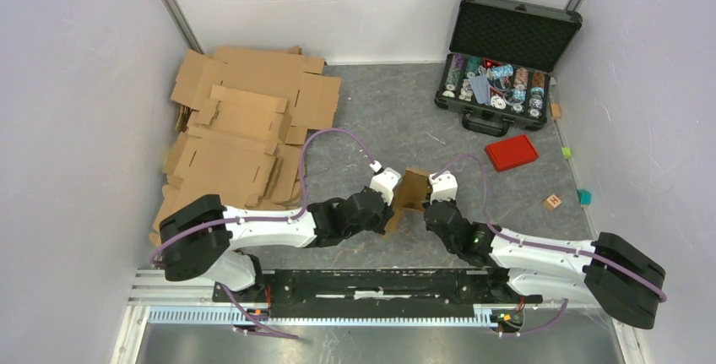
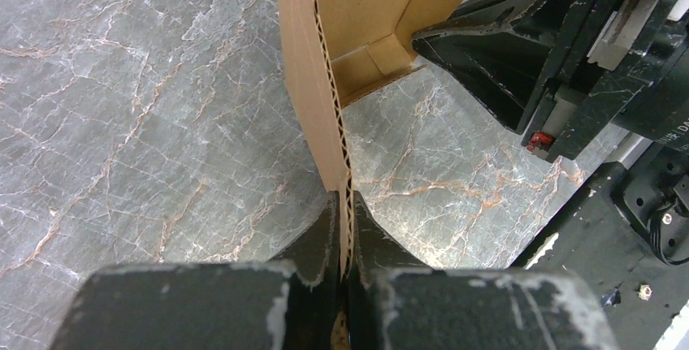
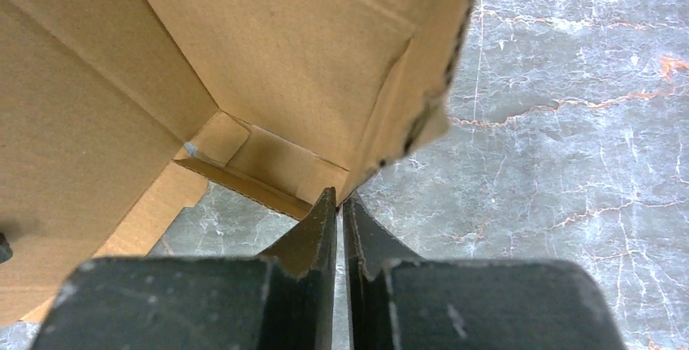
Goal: Fold the paper box
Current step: Fold the paper box at the center of the board.
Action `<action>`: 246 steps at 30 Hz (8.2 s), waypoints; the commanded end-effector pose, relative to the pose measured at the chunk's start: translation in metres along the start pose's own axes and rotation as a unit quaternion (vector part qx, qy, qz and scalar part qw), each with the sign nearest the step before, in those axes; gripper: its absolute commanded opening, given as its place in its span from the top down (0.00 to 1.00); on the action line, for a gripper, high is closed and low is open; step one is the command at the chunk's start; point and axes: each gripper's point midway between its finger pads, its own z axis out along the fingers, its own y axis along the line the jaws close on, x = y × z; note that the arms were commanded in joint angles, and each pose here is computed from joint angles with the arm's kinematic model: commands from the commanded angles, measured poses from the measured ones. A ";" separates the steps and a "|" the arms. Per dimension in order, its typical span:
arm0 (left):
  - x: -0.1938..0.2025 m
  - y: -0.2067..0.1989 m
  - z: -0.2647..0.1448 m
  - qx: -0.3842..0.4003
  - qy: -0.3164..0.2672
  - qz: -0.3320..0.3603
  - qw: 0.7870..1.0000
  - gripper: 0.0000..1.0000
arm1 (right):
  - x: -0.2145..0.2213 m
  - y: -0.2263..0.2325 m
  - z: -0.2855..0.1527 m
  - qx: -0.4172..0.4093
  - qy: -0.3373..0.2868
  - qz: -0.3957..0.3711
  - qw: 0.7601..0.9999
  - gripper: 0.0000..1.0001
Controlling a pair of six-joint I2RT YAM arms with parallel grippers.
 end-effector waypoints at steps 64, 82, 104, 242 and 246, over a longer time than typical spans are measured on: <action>-0.014 -0.014 -0.002 0.017 0.017 0.036 0.999 0.98 | -0.003 0.031 -0.015 -0.145 -0.004 -0.045 0.988 0.25; -0.014 -0.019 -0.001 0.028 0.020 0.036 0.999 0.98 | -0.009 0.016 -0.006 -0.096 -0.014 -0.041 0.994 0.42; -0.012 -0.025 0.000 0.043 0.027 0.036 0.998 0.98 | -0.009 0.011 0.004 -0.063 -0.024 -0.015 0.998 0.58; -0.025 0.009 -0.018 -0.002 0.213 0.054 0.976 0.93 | -0.039 0.010 -0.024 -0.090 -0.005 0.012 0.996 0.02; -0.024 0.008 -0.017 -0.001 0.212 0.045 0.976 0.93 | -0.026 0.011 -0.021 -0.095 -0.010 0.045 0.994 0.08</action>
